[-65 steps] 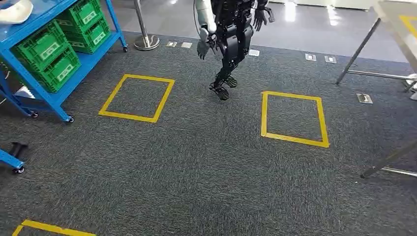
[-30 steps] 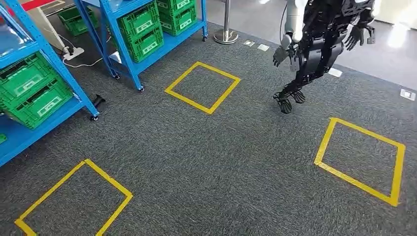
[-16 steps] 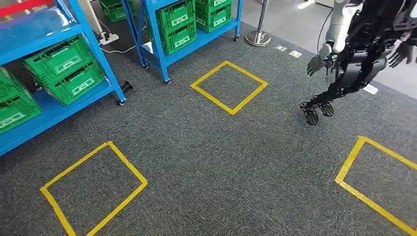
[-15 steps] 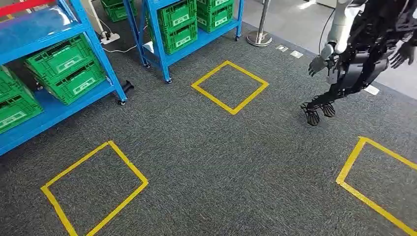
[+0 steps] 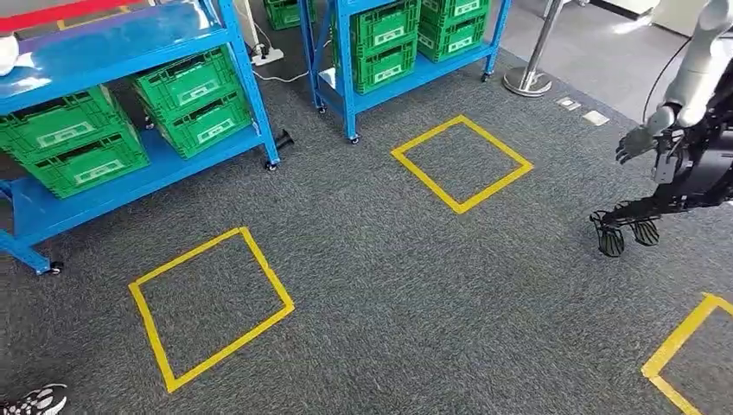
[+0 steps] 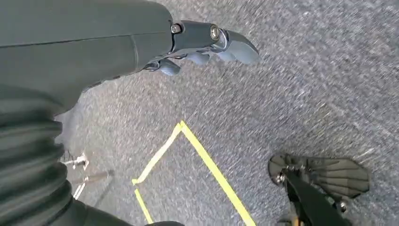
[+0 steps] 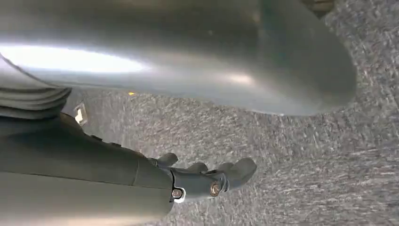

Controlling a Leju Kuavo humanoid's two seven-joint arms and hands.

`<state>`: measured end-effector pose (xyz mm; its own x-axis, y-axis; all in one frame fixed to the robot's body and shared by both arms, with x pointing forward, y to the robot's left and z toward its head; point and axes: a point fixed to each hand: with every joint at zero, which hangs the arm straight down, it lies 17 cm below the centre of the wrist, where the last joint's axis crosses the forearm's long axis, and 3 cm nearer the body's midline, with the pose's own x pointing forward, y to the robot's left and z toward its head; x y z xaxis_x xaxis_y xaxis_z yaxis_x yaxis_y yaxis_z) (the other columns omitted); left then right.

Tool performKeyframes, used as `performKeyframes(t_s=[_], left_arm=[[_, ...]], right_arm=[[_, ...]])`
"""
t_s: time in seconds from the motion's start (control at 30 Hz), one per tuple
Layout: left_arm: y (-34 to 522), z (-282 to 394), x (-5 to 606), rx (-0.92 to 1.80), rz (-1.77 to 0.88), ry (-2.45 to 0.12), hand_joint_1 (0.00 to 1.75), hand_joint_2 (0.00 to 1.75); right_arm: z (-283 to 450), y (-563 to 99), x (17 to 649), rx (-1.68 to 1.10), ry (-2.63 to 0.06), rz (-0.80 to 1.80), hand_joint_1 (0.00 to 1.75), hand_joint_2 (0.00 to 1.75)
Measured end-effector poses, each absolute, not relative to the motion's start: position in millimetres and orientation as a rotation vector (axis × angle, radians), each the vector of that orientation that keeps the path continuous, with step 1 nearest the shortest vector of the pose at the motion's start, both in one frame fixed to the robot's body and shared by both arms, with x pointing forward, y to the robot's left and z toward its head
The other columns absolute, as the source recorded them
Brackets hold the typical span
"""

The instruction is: Take the parts from the cabinet and place them on the table.

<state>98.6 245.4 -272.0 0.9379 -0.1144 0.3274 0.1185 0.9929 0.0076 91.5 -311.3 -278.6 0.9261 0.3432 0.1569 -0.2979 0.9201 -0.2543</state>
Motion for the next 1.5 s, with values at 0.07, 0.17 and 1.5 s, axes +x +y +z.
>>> performKeyframes(t_s=[0.07, 0.17, 1.5], left_arm=[[244.7, -272.1, 97.7, -0.014, -0.12, -0.331, 0.0, 1.75], [243.5, -271.3, 102.0, -0.018, -0.121, -0.336, 0.0, 1.75], [250.6, -272.7, 96.0, -0.017, -0.144, -0.323, 0.0, 1.75]], right_arm=[[-278.4, -311.7, 92.8, -0.231, -0.205, 0.327, 0.0, 0.0], [-279.4, -312.5, 86.3, -0.231, -0.195, 0.321, 0.0, 0.0], [-278.6, -318.5, 89.6, -0.257, -0.187, 0.343, 0.0, 0.0]])
